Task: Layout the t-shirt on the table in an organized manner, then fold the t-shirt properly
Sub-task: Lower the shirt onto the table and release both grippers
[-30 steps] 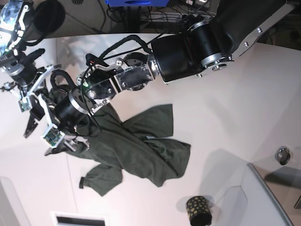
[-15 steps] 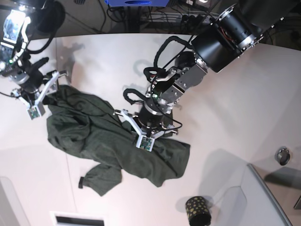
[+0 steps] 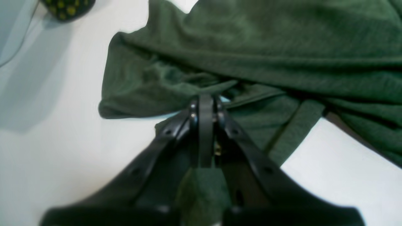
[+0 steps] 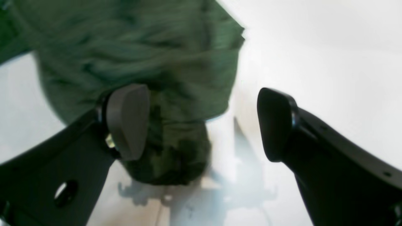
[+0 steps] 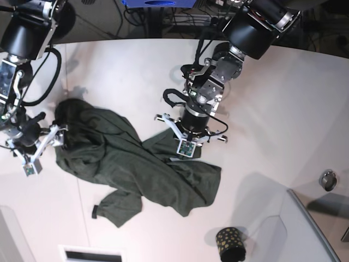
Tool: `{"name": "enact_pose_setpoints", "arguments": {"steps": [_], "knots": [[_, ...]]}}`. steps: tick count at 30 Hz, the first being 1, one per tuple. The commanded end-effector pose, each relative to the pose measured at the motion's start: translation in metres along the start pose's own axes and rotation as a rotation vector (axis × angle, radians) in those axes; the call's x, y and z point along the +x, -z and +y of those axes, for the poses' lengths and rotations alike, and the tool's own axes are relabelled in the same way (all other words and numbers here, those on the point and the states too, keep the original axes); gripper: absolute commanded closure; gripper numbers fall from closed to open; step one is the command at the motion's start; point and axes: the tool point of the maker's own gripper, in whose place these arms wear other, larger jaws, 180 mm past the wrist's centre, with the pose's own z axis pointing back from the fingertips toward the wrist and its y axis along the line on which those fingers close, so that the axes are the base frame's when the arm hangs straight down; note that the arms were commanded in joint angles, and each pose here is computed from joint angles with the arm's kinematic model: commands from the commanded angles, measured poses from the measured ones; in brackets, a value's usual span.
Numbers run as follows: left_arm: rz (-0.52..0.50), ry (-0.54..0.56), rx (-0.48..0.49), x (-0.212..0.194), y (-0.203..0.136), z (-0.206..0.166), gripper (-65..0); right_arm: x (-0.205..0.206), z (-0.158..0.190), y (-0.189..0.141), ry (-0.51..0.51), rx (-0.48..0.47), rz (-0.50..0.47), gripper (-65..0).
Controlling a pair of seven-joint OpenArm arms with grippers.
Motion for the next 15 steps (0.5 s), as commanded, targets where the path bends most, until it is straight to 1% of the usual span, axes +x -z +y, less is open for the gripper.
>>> {"name": "enact_pose_setpoints", "arguments": {"steps": [1,6,7,8,9,10,12,13,14,15], "knots": [[-0.015,0.010,0.018,0.004,0.002,0.007,0.0,0.016,-0.004,0.001,0.001,0.007,-0.044,-49.5],[0.057,0.035,0.016,-0.025,0.000,0.006,0.0,0.010,0.000,0.022,0.058,0.055,0.001,-49.1],[0.081,0.039,0.018,-0.036,-0.003,0.006,0.0,0.008,0.001,0.025,0.067,0.063,0.010,-47.3],[0.095,0.038,0.023,-0.042,-0.004,0.008,0.0,0.010,0.002,0.027,0.072,0.067,0.010,-44.1],[0.107,0.042,0.024,-0.047,-0.005,0.009,0.0,0.010,0.002,0.029,0.076,0.071,0.013,-38.3],[0.123,0.048,0.026,-0.054,-0.007,0.010,0.0,0.011,0.002,0.030,0.079,0.073,0.014,-29.6],[0.148,0.059,0.031,-0.067,-0.012,0.016,0.0,0.015,-0.006,0.030,0.078,0.064,0.013,-9.3],[0.153,0.065,0.034,-0.070,-0.014,0.019,0.0,0.016,-0.011,0.029,0.075,0.057,0.014,-0.5],[0.165,0.067,0.032,-0.076,-0.017,0.018,0.0,0.017,-0.015,0.027,0.070,0.048,0.012,0.0],[0.175,0.069,0.035,-0.081,-0.019,0.021,0.0,0.018,-0.020,0.024,0.063,0.038,0.011,-1.5]]}}
